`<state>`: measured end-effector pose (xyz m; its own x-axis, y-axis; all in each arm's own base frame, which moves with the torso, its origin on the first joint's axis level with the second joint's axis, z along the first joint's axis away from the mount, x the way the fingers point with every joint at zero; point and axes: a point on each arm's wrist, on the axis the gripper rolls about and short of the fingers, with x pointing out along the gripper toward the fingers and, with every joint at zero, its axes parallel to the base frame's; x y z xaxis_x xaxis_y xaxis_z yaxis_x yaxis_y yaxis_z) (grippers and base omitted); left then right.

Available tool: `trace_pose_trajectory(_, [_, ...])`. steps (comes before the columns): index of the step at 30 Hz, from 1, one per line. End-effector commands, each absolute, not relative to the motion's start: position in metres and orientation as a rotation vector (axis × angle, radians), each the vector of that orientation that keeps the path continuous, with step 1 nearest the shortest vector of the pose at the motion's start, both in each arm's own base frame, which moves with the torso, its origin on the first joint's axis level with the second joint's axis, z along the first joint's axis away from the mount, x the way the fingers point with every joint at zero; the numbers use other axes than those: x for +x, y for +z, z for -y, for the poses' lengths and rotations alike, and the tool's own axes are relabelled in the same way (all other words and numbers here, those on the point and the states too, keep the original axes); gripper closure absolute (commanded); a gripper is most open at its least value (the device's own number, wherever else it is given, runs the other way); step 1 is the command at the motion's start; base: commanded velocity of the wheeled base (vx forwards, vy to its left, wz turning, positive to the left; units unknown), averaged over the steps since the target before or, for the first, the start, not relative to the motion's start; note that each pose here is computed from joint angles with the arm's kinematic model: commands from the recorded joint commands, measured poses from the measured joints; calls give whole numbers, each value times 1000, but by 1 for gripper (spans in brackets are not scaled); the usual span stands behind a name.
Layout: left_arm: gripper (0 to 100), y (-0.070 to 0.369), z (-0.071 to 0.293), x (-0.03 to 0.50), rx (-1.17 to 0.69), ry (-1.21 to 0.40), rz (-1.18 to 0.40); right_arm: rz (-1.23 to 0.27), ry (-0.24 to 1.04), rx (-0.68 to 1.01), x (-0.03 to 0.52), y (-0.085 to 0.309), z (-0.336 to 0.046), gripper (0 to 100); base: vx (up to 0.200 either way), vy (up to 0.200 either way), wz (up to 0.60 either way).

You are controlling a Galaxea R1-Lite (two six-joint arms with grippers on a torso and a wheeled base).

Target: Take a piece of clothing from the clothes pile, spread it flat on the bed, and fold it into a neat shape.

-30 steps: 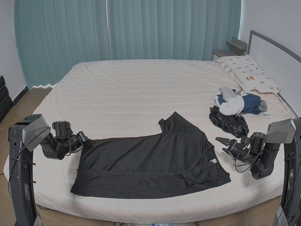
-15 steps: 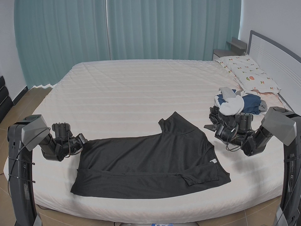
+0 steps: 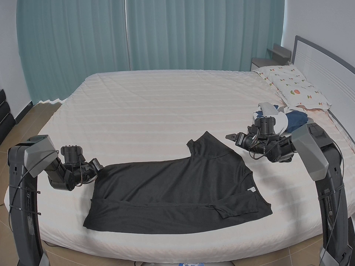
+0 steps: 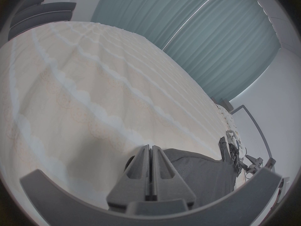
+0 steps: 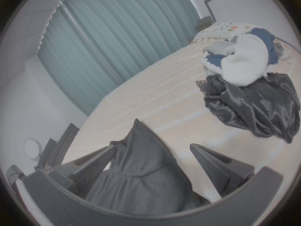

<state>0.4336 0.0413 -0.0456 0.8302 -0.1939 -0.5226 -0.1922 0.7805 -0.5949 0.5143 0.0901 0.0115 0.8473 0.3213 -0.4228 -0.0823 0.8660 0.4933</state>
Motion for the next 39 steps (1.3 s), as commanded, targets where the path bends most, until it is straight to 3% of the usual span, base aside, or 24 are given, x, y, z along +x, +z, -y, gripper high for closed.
trace_pose_trajectory(1, [100,-43,-41,432,-685,0,-603,-601,183,439,533,-34,-106,0,0,0,0])
trace_pose_trajectory(25, [100,-43,-41,432,-685,0,-603,-572,198,443,538,-36,-108,0,0,0,0])
trace_pose_trajectory(26, [100,-43,-41,432,-685,0,-603,-567,198,445,538,-36,-108,100,0,0,0])
trace_pose_trajectory(39, [100,-43,-42,432,-688,0,-602,-531,167,483,541,-27,-101,100,0,0,0])
